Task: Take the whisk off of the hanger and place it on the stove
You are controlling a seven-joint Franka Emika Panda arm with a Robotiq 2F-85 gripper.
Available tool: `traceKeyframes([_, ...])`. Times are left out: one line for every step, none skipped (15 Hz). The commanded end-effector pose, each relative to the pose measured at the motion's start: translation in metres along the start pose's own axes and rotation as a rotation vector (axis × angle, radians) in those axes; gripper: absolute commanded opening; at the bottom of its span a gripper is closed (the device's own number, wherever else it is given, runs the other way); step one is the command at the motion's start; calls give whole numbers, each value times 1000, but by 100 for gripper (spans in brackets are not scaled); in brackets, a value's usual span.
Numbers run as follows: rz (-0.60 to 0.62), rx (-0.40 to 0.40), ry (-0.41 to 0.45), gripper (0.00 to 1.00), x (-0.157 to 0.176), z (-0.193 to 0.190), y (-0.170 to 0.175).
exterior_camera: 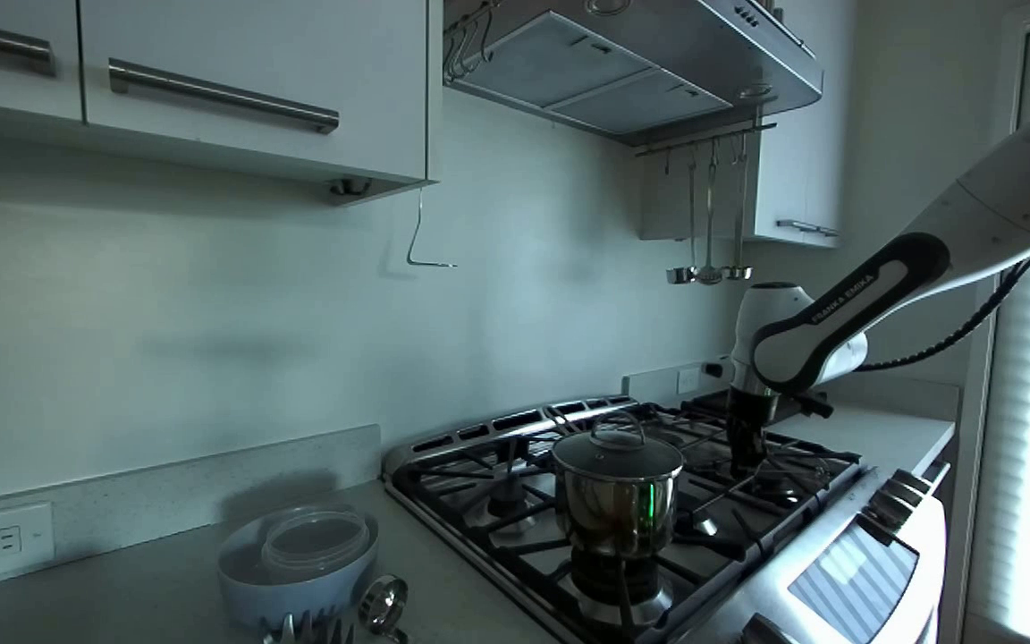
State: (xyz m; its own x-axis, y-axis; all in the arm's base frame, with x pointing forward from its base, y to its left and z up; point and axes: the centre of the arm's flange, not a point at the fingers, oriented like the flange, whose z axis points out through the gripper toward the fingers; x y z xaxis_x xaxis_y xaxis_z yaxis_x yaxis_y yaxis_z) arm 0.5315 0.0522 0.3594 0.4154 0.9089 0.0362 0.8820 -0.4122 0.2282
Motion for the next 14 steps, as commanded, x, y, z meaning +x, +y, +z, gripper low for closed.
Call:
traceKeyframes([11, -18, -11, 37, -3, 8, 0])
traceKeyframes([12, -19, -10, 38, -3, 7, 0])
traceKeyframes([14, -25, -5, 43, -3, 6, 1])
traceKeyframes([17, -31, 2, 49, -3, 4, 2])
traceKeyframes([19, -38, 7, 58, -4, 3, 3])
traceKeyframes([21, -46, 11, 64, -5, 1, 4])
traceKeyframes([23, -52, 17, 73, -5, 0, 6])
traceKeyframes([26, -60, 23, 79, -6, -1, 7])
traceKeyframes([28, -65, 27, 86, -6, -3, 8])
traceKeyframes([29, -72, 33, 95, -7, -4, 9])
traceKeyframes([30, -76, 38, 99, -7, -6, 10])
traceKeyframes([31, -80, 43, 100, -7, -8, 11])
traceKeyframes([34, -82, 48, 100, -9, -12, 12])
traceKeyframes([37, -85, 52, 100, -10, -15, 13])
